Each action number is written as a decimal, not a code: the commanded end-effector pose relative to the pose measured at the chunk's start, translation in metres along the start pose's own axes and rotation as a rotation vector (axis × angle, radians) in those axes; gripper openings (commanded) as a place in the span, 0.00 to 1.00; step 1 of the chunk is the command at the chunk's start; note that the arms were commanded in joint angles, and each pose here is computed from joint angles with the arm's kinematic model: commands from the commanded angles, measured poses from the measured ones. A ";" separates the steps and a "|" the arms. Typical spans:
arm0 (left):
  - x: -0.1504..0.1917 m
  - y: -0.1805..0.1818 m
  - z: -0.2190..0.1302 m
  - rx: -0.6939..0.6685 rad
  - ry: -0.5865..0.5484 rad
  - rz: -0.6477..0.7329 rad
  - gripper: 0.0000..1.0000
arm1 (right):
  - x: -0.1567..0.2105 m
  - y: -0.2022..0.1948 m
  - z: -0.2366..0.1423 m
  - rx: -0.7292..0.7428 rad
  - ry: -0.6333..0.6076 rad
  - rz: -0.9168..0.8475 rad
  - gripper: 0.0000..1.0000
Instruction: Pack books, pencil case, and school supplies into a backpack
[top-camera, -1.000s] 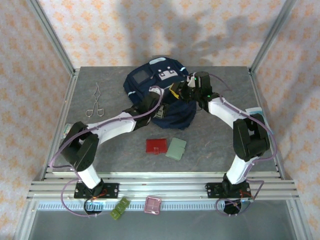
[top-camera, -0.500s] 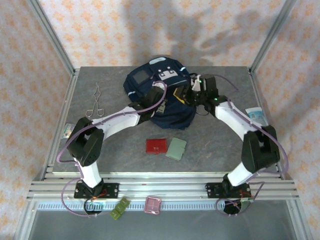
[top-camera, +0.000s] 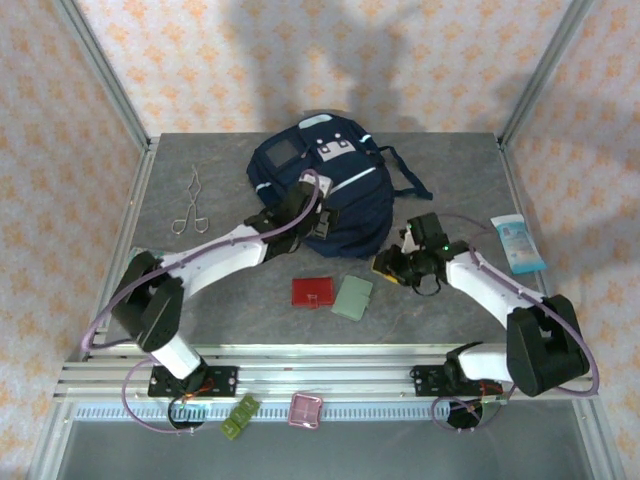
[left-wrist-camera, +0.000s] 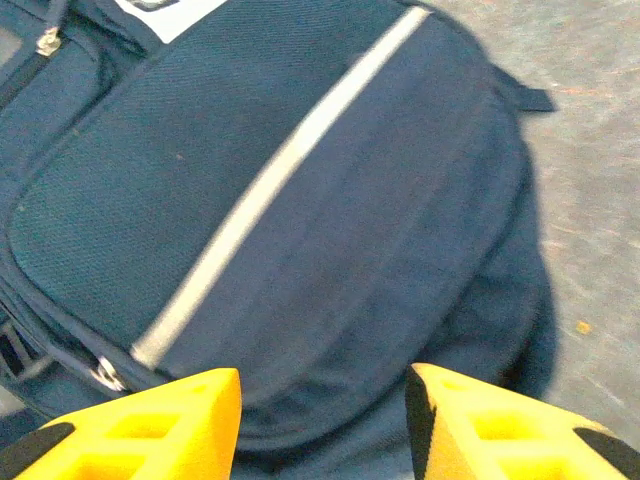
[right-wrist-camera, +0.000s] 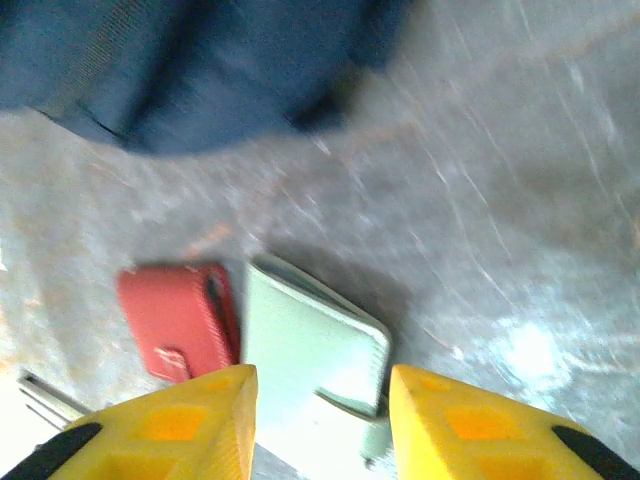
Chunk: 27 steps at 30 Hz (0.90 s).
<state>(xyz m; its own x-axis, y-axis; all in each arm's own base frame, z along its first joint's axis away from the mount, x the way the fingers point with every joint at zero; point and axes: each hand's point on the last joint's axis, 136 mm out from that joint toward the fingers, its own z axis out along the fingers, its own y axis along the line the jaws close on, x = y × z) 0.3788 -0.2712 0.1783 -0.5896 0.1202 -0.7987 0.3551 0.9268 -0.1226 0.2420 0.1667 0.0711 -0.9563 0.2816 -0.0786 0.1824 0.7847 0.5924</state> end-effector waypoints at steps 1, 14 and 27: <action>0.032 -0.025 -0.014 0.118 0.061 -0.046 0.47 | 0.015 -0.012 0.007 0.019 0.030 -0.019 0.40; 0.150 -0.084 0.000 0.236 0.332 0.041 0.37 | 0.019 -0.007 0.035 -0.056 0.061 -0.005 0.40; 0.196 -0.089 0.015 0.264 0.422 0.020 0.17 | 0.020 -0.007 0.056 -0.097 0.101 0.014 0.35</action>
<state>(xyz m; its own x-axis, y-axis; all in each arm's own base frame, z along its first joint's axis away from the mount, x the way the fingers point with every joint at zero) 0.2457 -0.3315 0.0325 -0.7910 0.3370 -0.5107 0.5182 0.8127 -0.2663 0.2350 0.1907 0.0258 -0.9687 0.2481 0.0058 0.1932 0.7394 0.6449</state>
